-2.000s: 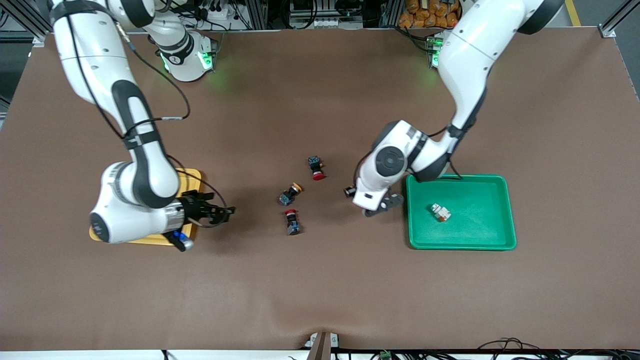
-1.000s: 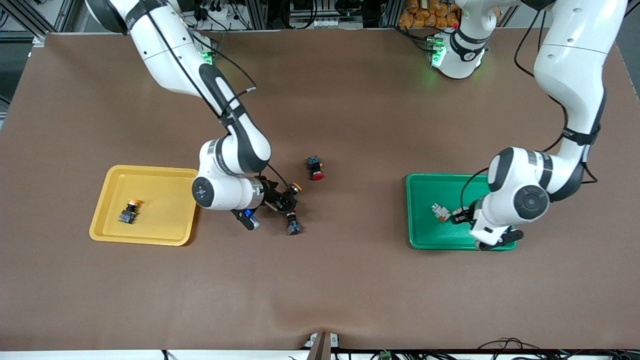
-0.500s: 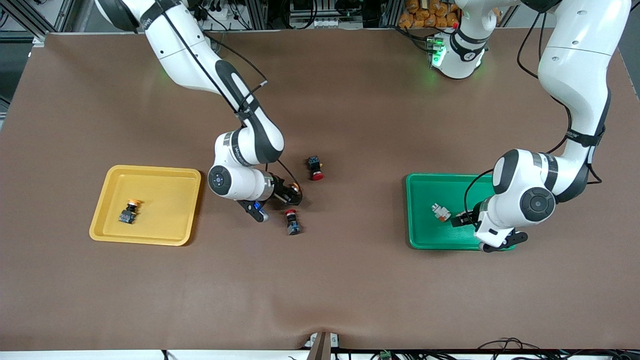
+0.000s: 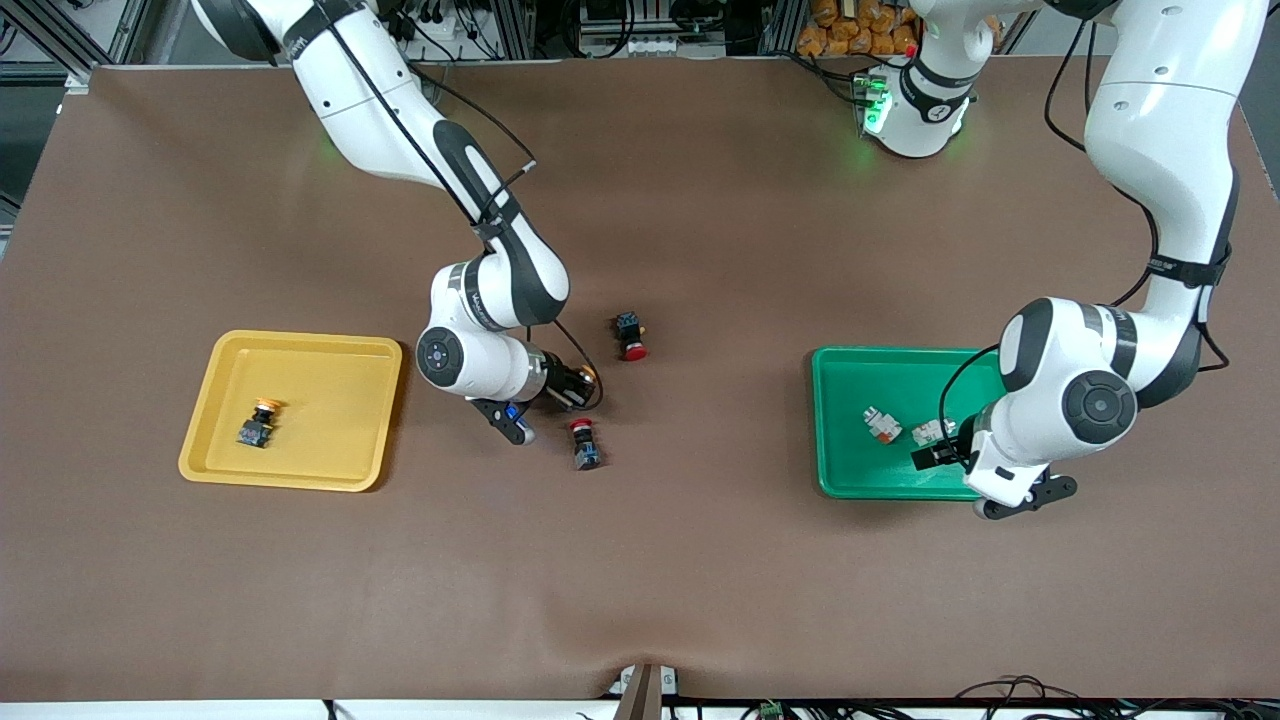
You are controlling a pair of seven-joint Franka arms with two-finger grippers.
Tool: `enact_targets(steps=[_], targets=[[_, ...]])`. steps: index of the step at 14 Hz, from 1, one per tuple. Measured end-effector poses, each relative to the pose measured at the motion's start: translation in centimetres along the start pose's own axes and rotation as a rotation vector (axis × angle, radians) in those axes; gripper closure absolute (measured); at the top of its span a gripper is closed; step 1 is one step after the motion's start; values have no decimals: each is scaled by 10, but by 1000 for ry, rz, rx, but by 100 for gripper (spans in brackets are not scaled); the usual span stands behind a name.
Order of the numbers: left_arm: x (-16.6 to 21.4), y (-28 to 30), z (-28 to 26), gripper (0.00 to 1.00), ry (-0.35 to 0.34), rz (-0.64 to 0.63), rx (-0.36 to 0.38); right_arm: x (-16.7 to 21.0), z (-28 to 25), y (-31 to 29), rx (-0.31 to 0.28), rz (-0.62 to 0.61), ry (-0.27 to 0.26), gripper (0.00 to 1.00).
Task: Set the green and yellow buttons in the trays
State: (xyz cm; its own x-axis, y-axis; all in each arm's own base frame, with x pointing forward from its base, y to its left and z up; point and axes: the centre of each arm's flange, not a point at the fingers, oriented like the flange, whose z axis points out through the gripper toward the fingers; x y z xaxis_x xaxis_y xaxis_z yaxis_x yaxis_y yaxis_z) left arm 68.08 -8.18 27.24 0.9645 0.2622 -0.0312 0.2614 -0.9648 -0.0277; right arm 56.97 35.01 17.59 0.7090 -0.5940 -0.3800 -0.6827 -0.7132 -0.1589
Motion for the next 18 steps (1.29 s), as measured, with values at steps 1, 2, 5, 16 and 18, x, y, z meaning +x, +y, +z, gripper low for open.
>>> enact_targets(steps=[1,2,5,16,18], targets=[[3,-1,-12,0,20,26,-4,6,-8,0,5,6,9,67],[5,-1,-29,0,46,52,-9,14,-21,3,-2,13,13,67],[1,-8,-96,0,103,153,9,46,-88,21,-78,-11,10,67],[-91,-52,-300,0,76,366,7,214,-242,181,-78,-356,-35,67],[-99,-90,-319,0,51,375,-27,232,-247,209,-90,-391,-59,67]])
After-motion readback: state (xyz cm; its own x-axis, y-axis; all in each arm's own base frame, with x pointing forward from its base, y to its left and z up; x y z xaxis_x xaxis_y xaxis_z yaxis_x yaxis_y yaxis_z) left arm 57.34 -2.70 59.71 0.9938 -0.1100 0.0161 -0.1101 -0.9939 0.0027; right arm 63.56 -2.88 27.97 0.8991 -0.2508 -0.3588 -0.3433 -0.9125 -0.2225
